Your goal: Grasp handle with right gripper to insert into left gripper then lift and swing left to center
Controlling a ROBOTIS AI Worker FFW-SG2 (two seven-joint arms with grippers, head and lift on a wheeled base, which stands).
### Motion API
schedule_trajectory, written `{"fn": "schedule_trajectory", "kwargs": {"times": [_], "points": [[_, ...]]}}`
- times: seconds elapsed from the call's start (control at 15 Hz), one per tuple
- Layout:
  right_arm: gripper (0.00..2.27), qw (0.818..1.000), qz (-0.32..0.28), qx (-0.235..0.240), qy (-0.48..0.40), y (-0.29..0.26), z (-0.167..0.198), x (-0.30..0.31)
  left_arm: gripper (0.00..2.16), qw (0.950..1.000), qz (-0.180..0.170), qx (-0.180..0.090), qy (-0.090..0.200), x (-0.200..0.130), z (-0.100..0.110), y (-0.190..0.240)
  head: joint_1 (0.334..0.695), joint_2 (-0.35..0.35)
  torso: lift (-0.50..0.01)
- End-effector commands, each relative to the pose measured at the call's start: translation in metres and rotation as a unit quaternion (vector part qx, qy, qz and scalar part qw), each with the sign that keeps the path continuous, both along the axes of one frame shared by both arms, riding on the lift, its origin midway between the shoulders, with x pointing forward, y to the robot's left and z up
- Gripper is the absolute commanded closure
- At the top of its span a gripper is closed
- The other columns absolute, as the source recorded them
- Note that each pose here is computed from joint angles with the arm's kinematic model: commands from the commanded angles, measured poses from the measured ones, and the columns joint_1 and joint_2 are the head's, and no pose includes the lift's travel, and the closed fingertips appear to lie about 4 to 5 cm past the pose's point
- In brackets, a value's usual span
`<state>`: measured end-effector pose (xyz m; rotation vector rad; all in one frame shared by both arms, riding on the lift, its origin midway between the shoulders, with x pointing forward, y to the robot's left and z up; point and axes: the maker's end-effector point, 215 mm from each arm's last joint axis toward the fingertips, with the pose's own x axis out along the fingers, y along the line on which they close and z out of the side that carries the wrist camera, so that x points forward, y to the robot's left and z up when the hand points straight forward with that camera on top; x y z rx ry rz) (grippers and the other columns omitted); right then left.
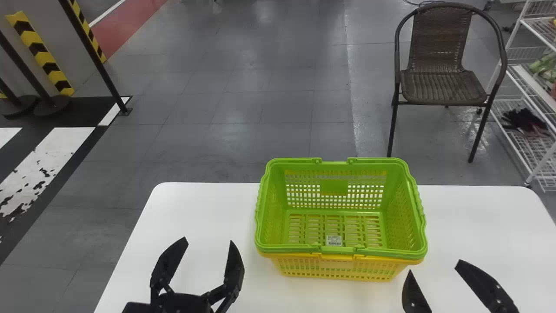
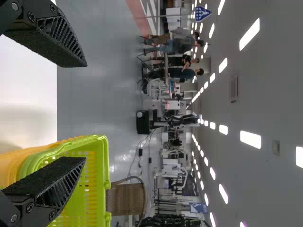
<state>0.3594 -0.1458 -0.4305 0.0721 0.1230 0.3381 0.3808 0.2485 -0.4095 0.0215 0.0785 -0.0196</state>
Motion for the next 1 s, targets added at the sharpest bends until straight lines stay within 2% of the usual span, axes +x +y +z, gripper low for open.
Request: {"fn": "schedule_trajectory", "kwargs": {"times": [0.0, 0.27, 0.4, 0.47, 0.67, 0.73, 0.93], "points": [[0.16, 1.0, 0.0, 0.0, 0.001, 0.0, -0.001, -0.001, 0.14, 0.9996, -0.007, -0.005, 0.026, 0.017, 0.001, 0.005, 0.695, 0.159, 0.0], [0.16, 1.0, -0.001, 0.0, 0.003, -0.001, -0.002, -0.001, 0.19, 0.9938, -0.053, -0.028, 0.094, 0.047, -0.018, 0.002, 0.695, 0.151, 0.0], [0.16, 1.0, -0.001, 0.0, 0.004, -0.001, -0.003, -0.001, 0.19, 0.9929, -0.055, -0.038, 0.099, 0.064, -0.013, 0.005, 0.695, 0.144, 0.0], [0.16, 1.0, 0.0, -0.001, 0.004, -0.001, -0.003, -0.002, 0.19, 0.9904, -0.063, -0.049, 0.113, 0.07, -0.016, 0.005, 0.695, 0.145, 0.0], [0.16, 1.0, 0.001, -0.002, 0.006, 0.001, -0.004, -0.003, 0.19, 0.9767, -0.092, -0.103, 0.165, 0.087, -0.027, 0.004, 0.695, 0.145, 0.0], [0.16, 1.0, 0.001, -0.003, 0.007, 0.001, -0.005, -0.003, 0.19, 0.9762, -0.095, -0.109, 0.162, 0.097, -0.021, 0.005, 0.695, 0.144, 0.0], [0.16, 1.0, 0.002, -0.004, 0.009, 0.001, -0.007, -0.004, 0.19, 0.9647, -0.116, -0.145, 0.187, 0.117, -0.025, -0.003, 0.695, 0.141, 0.0]]}}
